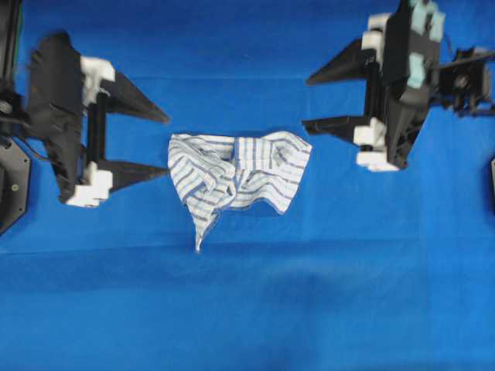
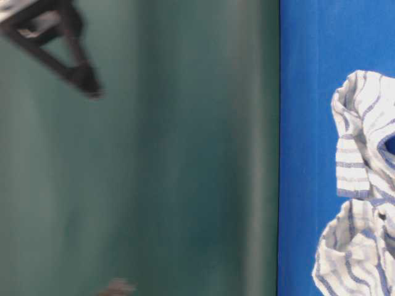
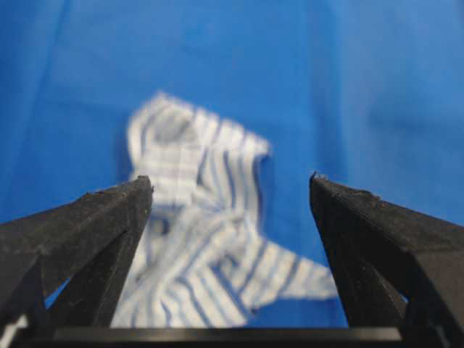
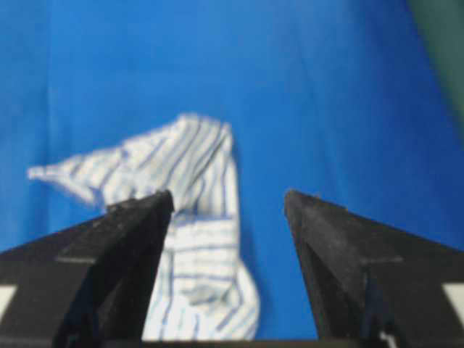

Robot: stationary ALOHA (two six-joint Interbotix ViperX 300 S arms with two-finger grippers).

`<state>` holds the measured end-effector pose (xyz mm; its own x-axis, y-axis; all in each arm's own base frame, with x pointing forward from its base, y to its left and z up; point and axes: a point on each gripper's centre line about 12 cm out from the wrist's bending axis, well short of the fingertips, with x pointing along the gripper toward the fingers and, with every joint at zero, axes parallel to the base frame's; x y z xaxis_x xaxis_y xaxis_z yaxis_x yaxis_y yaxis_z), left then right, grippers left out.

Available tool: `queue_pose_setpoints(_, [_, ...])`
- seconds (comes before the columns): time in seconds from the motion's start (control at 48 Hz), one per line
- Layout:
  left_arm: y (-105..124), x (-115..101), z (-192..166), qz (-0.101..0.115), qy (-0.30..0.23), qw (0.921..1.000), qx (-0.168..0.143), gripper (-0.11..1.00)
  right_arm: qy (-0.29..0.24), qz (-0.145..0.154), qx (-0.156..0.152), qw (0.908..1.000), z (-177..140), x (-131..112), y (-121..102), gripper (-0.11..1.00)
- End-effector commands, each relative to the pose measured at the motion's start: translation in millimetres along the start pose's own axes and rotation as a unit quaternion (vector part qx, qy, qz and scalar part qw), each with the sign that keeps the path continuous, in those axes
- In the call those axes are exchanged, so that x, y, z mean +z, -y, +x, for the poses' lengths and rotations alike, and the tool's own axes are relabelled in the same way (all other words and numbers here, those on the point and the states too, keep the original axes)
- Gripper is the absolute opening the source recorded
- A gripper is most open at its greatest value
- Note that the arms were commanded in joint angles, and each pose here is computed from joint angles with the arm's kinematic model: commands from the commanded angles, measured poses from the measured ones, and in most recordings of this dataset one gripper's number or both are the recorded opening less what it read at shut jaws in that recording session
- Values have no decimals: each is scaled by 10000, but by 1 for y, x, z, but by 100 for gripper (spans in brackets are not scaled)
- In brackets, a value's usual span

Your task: Lift the towel with both arms.

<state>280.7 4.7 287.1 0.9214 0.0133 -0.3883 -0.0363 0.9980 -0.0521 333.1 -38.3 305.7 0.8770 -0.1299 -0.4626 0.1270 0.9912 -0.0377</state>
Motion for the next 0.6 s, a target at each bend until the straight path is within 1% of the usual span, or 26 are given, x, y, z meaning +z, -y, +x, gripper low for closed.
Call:
queue_pose_setpoints(0.0, [3, -18, 11, 18, -72, 10000, -51, 92, 89, 87, 60, 9999, 6, -10, -2, 65])
queue_pose_setpoints(0.125, [4, -51, 24, 45, -373, 9993, -80, 92, -199, 200, 122, 9995, 24, -41, -6, 65])
queue_pose_setpoints(0.292, [2, -90, 38, 72, -733, 9973, -62, 92, -648, 298, 155, 9973, 47, -75, -9, 65])
queue_pose_setpoints(0.438, [2, -110, 50, 80, -954, 9954, -49, 92, -885, 389, 222, 9951, 71, -100, -14, 65])
queue_pose_setpoints(0.584, [1, -126, 66, 80, -1190, 9929, -36, 92, -1030, 391, 335, 9934, 91, -118, -23, 65])
